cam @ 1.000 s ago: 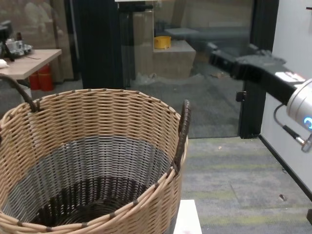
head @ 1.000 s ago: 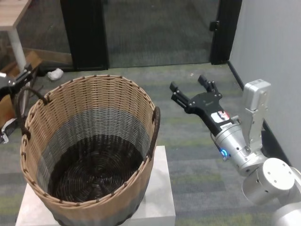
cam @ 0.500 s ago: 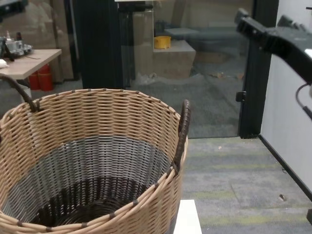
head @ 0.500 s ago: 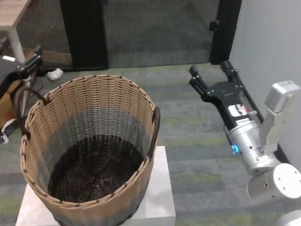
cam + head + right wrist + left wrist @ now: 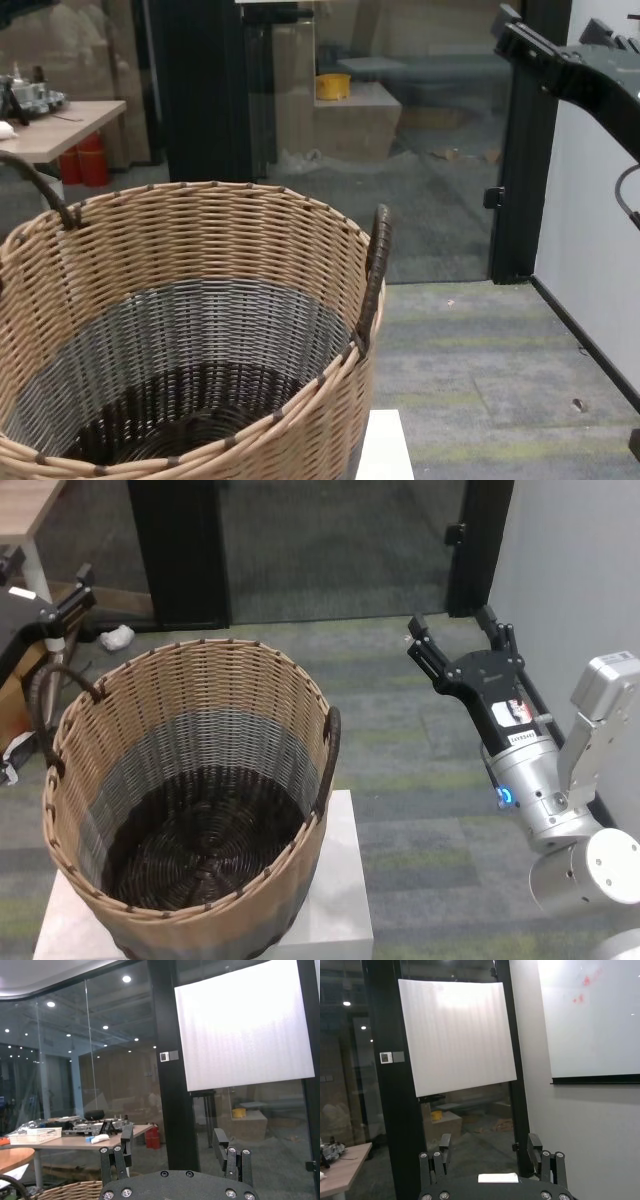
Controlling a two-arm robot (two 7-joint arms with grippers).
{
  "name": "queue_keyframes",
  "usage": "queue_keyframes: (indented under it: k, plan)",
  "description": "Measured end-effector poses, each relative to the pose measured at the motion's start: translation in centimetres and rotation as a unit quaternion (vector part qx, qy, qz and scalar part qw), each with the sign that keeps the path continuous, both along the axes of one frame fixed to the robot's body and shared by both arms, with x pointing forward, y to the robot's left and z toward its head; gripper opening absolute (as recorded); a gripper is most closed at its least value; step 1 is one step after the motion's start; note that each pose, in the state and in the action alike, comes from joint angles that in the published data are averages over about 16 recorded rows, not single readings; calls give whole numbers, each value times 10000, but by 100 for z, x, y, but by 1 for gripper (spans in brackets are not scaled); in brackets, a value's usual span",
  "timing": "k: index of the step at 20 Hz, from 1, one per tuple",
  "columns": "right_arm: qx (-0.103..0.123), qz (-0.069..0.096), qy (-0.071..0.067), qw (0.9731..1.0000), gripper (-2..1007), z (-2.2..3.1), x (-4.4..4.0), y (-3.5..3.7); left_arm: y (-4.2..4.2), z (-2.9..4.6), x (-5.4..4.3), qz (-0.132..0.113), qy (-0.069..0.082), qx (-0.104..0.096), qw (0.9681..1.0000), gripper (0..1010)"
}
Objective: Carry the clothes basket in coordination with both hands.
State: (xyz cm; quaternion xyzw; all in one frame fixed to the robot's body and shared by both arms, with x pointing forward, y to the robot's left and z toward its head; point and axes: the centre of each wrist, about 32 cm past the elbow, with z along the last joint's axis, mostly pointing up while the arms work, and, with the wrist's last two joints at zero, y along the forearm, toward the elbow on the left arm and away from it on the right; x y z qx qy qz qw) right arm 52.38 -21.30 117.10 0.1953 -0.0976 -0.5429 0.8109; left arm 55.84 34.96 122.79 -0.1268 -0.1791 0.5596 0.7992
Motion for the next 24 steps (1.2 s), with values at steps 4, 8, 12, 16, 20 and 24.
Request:
queue_keyframes:
  k: [4, 8, 12, 16, 20, 24]
  plan:
    - [-9, 9, 12, 10000, 1001, -2, 2, 3, 3, -5, -2, 7, 14, 2, 10000, 1002]
    - [-14, 17, 28, 10000, 1001, -4, 5, 7, 7, -12, -6, 17, 37, 1, 10000, 1002]
    - [-18, 23, 38, 10000, 1001, -5, 7, 9, 11, -17, -8, 25, 54, 1, 10000, 1002]
    - [-19, 27, 45, 10000, 1001, -6, 9, 10, 14, -20, -10, 31, 65, 1, 10000, 1002]
    - [-21, 29, 50, 10000, 1001, -6, 9, 10, 16, -22, -11, 34, 71, 1, 10000, 1002]
    - [-21, 31, 53, 10000, 1001, -6, 10, 11, 18, -23, -12, 37, 75, 1, 10000, 1002]
